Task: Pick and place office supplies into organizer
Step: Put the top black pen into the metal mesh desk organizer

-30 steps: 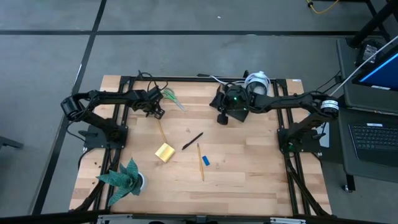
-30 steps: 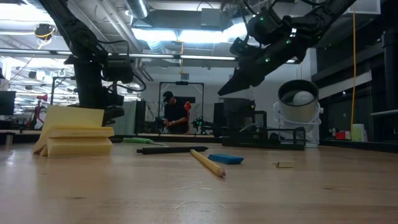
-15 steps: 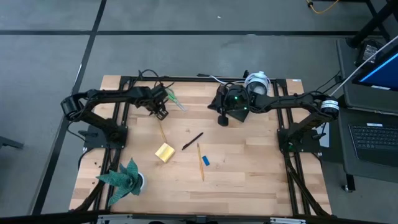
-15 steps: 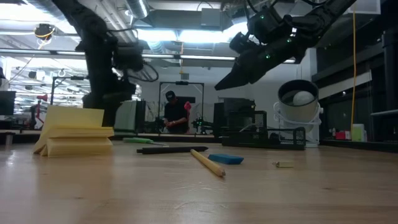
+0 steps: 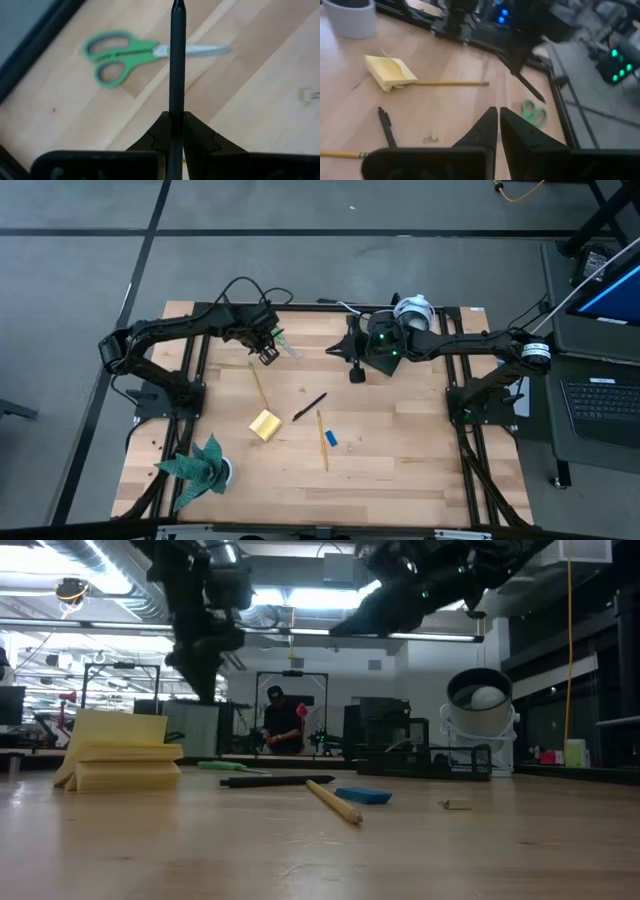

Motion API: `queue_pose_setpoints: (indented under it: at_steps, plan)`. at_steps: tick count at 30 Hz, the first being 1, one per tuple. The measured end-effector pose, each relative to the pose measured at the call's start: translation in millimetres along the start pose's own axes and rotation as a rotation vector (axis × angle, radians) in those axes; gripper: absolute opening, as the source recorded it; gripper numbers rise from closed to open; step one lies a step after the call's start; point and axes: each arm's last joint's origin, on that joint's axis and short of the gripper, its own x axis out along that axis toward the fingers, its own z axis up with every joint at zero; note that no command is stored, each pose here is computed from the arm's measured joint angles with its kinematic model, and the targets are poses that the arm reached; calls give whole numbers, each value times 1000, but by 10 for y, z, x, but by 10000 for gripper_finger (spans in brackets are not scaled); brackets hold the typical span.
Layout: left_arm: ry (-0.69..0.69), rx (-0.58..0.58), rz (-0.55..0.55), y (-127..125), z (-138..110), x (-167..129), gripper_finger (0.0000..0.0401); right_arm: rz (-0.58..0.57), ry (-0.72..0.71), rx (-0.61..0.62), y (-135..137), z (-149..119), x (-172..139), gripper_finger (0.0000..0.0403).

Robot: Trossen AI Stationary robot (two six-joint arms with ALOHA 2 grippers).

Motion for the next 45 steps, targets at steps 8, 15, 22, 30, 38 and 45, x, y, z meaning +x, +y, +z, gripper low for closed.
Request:
queue_pose_setpoints:
  at_steps: [8, 15, 22, 30, 38, 45]
  plan:
    - [-66, 78, -30, -127, 147, -252, 24, 38, -28, -129, 143, 246, 23, 42]
    - [-107, 98, -62, -263, 192, -393, 24, -93, 42, -207, 253, 329, 39, 127]
    - [-144, 73, -105, -439, 203, -440, 24, -140, 71, -243, 358, 378, 45, 165]
    - [-188, 81, -148, -598, 203, -467, 24, -147, 72, -271, 425, 412, 47, 150]
    - [-230, 83, -191, -672, 302, -389, 24, -157, 76, -262, 418, 462, 72, 147]
    - [-165, 157, -179, -796, 487, -333, 24, -101, 200, -285, 408, 468, 274, 148]
